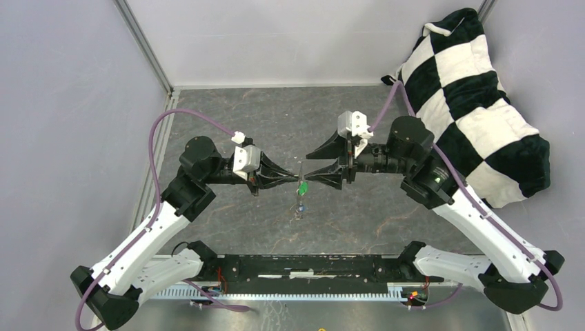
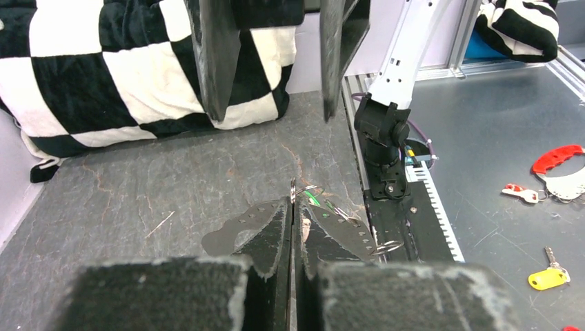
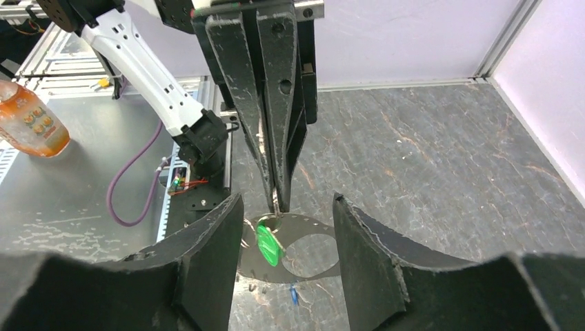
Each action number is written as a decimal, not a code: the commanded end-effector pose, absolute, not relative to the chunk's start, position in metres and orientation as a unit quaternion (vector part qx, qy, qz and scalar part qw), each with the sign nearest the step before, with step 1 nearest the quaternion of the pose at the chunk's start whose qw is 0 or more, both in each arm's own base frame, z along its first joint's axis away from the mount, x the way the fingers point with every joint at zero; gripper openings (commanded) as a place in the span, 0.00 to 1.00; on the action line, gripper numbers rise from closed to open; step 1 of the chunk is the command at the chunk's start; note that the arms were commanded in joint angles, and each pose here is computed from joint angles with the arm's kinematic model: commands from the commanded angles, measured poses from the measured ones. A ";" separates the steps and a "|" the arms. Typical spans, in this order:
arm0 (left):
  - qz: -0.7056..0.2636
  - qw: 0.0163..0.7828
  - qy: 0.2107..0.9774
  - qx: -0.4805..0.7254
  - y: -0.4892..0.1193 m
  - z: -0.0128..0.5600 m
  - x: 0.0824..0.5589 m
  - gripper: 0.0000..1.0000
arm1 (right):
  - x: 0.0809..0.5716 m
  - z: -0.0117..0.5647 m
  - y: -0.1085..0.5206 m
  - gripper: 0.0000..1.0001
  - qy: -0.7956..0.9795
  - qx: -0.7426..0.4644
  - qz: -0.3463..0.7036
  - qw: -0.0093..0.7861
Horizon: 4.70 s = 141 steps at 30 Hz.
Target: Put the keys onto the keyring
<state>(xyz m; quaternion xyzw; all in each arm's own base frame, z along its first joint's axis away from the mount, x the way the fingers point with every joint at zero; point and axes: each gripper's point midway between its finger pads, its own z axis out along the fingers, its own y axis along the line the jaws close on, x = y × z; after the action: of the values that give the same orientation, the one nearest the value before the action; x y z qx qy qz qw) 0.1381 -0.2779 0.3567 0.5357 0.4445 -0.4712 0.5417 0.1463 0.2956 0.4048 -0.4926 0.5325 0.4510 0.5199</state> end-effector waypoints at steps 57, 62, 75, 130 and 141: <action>-0.363 0.469 0.482 0.645 -0.267 0.294 0.156 0.29 | 0.171 0.328 0.335 0.00 0.654 -0.550 0.327 0.405; -0.355 0.465 0.470 0.661 -0.263 0.287 0.152 0.20 | 0.166 0.332 0.348 0.00 0.645 -0.558 0.333 0.402; -0.336 0.459 0.461 0.681 -0.255 0.277 0.148 0.02 | 0.161 0.366 0.351 0.26 0.626 -0.529 0.365 0.441; -0.460 0.596 0.442 0.487 -0.274 0.381 0.149 0.02 | 0.144 0.341 0.301 0.00 0.623 -0.342 0.559 0.426; -0.466 0.592 0.438 0.491 -0.276 0.381 0.148 0.02 | 0.142 0.326 0.303 0.17 0.639 -0.371 0.545 0.397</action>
<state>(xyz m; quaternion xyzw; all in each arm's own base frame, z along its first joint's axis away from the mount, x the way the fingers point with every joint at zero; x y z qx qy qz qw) 0.1526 -0.2763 0.3522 0.4899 0.4837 -0.4646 0.5570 0.1447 0.3052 0.3224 -0.3444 0.6369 0.5593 0.4036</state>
